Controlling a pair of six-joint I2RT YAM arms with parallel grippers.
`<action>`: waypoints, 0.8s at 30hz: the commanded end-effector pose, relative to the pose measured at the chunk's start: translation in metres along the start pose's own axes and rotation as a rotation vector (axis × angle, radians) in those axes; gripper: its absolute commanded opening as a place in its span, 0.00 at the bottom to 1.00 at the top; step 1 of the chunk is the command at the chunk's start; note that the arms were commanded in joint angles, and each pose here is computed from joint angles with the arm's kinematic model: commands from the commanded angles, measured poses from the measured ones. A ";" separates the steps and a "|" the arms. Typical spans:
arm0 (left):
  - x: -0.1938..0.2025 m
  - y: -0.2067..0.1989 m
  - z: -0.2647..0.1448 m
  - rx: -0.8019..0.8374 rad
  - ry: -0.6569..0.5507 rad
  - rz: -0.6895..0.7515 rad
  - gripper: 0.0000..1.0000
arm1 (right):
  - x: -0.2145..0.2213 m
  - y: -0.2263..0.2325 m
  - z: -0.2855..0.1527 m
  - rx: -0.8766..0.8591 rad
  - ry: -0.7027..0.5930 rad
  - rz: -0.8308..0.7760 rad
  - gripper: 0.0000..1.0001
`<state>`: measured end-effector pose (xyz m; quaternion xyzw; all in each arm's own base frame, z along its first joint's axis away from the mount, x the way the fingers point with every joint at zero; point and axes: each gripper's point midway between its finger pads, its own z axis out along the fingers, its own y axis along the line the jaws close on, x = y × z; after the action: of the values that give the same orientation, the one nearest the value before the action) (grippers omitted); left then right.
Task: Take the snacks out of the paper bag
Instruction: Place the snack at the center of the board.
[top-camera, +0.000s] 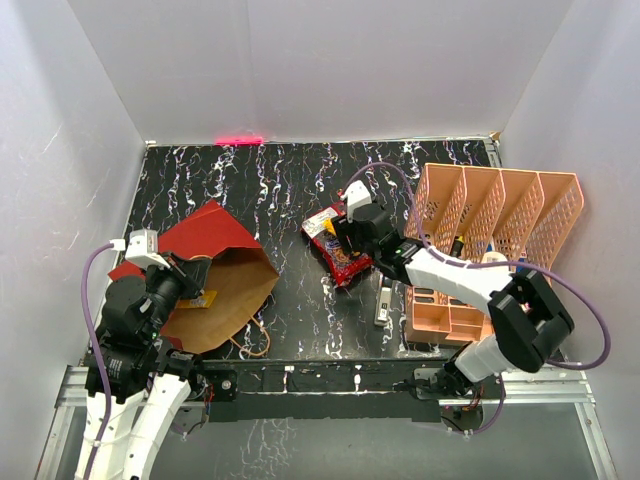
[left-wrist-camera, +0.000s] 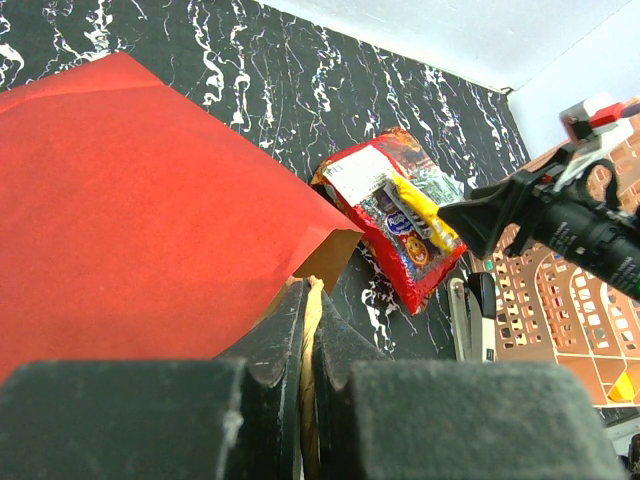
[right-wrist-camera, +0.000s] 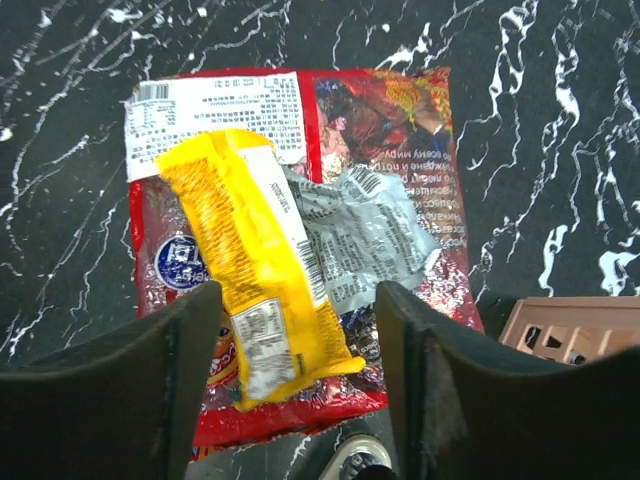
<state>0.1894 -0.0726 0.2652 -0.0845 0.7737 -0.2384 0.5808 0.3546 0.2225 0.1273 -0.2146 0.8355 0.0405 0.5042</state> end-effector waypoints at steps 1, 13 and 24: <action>-0.004 -0.003 0.002 0.013 -0.013 0.002 0.00 | -0.051 -0.001 -0.029 -0.048 -0.144 0.072 0.72; -0.004 -0.004 0.003 0.017 -0.012 0.002 0.00 | -0.053 0.058 -0.070 -0.421 -0.203 0.162 0.93; -0.003 -0.003 0.004 0.016 -0.005 0.001 0.00 | -0.037 0.229 -0.148 -0.873 -0.364 -0.230 0.96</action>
<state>0.1899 -0.0727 0.2645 -0.0845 0.7748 -0.2382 0.5795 0.1967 0.3460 0.1538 -0.4063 0.7268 0.3241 0.4491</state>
